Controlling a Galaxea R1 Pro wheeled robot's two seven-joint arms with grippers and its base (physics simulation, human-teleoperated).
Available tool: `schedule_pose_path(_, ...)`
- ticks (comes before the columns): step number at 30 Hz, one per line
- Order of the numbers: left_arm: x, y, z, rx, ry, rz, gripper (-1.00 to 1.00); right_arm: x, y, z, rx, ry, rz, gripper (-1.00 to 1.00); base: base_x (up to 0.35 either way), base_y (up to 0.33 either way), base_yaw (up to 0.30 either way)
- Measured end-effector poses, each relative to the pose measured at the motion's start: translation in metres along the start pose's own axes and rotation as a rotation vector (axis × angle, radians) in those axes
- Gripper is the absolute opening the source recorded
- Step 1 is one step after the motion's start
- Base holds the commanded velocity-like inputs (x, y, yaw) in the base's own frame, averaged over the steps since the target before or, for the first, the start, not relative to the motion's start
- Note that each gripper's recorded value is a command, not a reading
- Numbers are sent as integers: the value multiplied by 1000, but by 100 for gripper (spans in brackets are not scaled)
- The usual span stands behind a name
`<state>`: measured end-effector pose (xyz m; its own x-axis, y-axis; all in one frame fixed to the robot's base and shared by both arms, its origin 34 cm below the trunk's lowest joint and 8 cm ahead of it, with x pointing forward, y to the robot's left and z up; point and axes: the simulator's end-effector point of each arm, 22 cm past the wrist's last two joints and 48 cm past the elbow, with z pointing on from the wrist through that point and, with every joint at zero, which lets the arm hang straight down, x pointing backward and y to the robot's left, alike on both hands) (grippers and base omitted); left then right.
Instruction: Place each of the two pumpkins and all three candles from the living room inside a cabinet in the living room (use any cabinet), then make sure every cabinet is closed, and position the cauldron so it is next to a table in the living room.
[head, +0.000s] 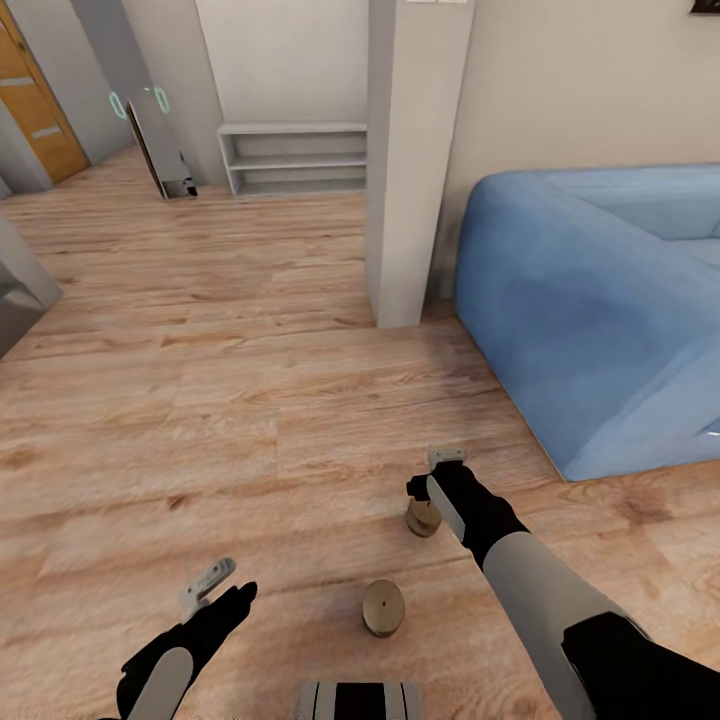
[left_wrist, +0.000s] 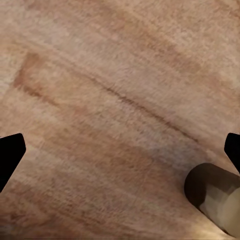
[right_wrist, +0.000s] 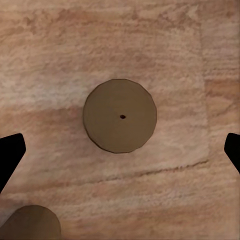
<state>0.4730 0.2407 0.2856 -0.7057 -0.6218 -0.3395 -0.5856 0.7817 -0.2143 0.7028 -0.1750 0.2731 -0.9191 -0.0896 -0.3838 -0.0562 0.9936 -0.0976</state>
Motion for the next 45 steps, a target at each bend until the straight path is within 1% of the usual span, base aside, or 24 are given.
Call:
schedule_pose_path(3,12,14,-2,-27,14,16,100,0,0,0,0,0,0,100,153,0,0)
schedule_pose_path(5,13,24,-3,-55,-1,45,100,0,1,0,-1,0,0,100,257,0,0)
schedule_pose_path(7,12,27,-3,-63,-9,57,100,0,1,0,-1,0,0,100,161,0,0)
schedule_pose_path(12,11,27,-4,-70,-15,57,100,0,0,0,0,0,0,100,57,0,0)
schedule_pose_path(19,16,25,3,-72,3,48,100,13,2,14,-2,29,-2,100,8,0,0)
schedule_pose_path(32,30,35,17,-97,44,52,100,39,5,40,-6,82,-5,100,0,0,0)
schedule_pose_path(37,30,35,17,-97,44,53,100,39,5,40,-6,81,-6,100,0,0,0)
schedule_pose_path(42,32,41,16,-108,47,76,100,39,5,40,-6,81,-5,100,115,0,0)
schedule_pose_path(45,33,44,17,-112,49,74,100,39,5,40,-6,81,-5,100,117,0,0)
